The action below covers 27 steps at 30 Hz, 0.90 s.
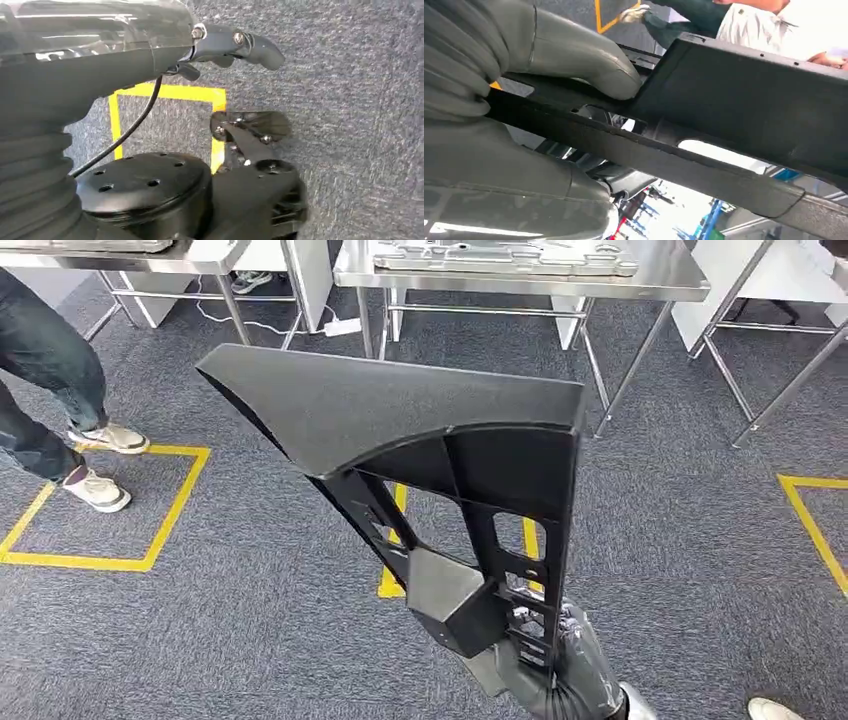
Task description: Take the parts from the cabinet and place them on the table.
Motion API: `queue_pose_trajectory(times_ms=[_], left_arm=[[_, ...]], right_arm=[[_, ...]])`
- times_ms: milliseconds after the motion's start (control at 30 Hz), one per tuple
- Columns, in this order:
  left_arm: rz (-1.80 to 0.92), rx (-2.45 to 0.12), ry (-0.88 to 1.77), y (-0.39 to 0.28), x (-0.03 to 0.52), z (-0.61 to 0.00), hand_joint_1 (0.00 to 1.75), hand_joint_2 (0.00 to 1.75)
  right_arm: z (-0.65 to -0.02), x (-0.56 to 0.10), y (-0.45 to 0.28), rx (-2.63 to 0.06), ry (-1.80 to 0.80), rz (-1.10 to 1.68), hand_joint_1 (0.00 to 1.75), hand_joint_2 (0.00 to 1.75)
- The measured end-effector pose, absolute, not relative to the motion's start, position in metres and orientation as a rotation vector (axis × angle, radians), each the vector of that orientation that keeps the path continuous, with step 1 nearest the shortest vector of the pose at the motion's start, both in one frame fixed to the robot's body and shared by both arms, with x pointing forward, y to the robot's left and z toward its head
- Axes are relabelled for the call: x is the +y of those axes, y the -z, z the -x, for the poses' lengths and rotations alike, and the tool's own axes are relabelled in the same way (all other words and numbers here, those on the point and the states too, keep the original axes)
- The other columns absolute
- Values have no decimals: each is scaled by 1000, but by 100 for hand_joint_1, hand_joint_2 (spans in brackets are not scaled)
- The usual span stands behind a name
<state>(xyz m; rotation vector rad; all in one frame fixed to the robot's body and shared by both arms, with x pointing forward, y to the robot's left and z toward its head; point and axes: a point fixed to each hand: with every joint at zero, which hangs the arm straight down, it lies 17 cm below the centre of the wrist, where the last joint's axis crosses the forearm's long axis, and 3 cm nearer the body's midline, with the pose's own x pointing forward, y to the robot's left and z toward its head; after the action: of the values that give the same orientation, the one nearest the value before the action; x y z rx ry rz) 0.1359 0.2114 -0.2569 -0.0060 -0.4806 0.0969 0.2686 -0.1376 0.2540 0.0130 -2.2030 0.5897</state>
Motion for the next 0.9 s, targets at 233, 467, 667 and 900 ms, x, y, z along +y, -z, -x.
queue_pose_trajectory(times_ms=[233, 467, 667, 900], left_arm=[[13, -484, -110, 256, 211, -137, 0, 175], [32, -486, -140, 255, 209, -138, 0, 175], [52, -486, -141, 255, 205, -139, 0, 175], [58, -483, -131, 255, 203, -138, 0, 175]], right_arm=[[-269, -134, -258, -2218, -611, -15, 175, 175], [-269, -131, -258, -2221, -631, -25, 175, 175], [-269, -129, -257, -2221, -646, -30, 175, 175], [-270, -129, -256, -2218, -652, -29, 175, 175]])
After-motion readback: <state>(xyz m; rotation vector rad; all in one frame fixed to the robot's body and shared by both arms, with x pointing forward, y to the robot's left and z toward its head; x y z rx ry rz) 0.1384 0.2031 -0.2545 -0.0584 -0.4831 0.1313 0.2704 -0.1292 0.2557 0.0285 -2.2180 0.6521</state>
